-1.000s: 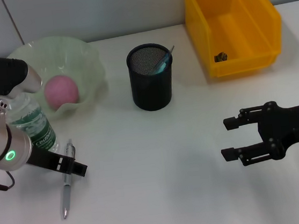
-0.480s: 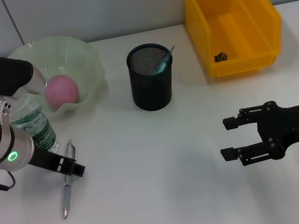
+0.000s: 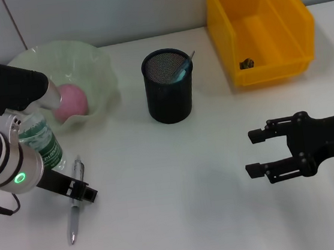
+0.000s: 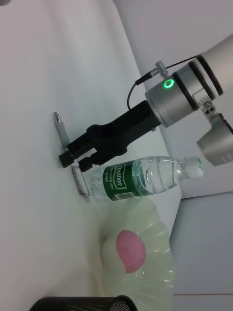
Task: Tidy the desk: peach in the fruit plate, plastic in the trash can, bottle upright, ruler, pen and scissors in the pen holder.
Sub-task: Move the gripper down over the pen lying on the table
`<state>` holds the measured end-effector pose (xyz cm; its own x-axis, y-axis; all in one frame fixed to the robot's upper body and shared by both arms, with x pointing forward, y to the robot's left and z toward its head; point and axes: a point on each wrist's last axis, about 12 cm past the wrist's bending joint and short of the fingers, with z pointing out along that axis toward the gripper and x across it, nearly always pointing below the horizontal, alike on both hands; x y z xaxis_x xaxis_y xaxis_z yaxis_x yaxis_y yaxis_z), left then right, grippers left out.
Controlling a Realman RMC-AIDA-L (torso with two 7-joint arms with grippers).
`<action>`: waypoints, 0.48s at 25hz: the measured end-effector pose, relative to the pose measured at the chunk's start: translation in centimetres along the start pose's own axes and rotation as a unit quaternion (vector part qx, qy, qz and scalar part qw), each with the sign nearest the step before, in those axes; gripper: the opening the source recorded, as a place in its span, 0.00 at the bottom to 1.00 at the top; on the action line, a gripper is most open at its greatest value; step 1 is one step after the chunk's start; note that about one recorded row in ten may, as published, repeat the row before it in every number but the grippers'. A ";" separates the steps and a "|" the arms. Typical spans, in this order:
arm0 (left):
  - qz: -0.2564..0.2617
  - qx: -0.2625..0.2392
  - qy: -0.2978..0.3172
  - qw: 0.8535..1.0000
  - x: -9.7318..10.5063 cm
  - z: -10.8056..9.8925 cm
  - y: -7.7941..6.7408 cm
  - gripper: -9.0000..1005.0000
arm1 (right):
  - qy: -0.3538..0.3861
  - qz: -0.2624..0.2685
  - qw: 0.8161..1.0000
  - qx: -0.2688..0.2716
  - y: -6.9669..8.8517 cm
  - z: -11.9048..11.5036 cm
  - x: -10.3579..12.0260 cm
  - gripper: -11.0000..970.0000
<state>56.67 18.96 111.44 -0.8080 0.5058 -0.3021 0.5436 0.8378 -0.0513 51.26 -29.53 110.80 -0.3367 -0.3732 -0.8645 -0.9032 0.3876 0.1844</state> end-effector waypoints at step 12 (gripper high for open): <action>0.000 0.000 0.002 1.000 0.0 -0.1 0.0 0.48 | -0.001 0.000 1.000 -0.001 0.0 0.1 0.0 0.79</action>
<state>56.65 18.99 111.49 -0.8092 0.5067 -0.2974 0.5436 0.8378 -0.0517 51.26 -29.47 110.80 -0.3364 -0.3708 -0.8657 -0.9034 0.3867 0.1854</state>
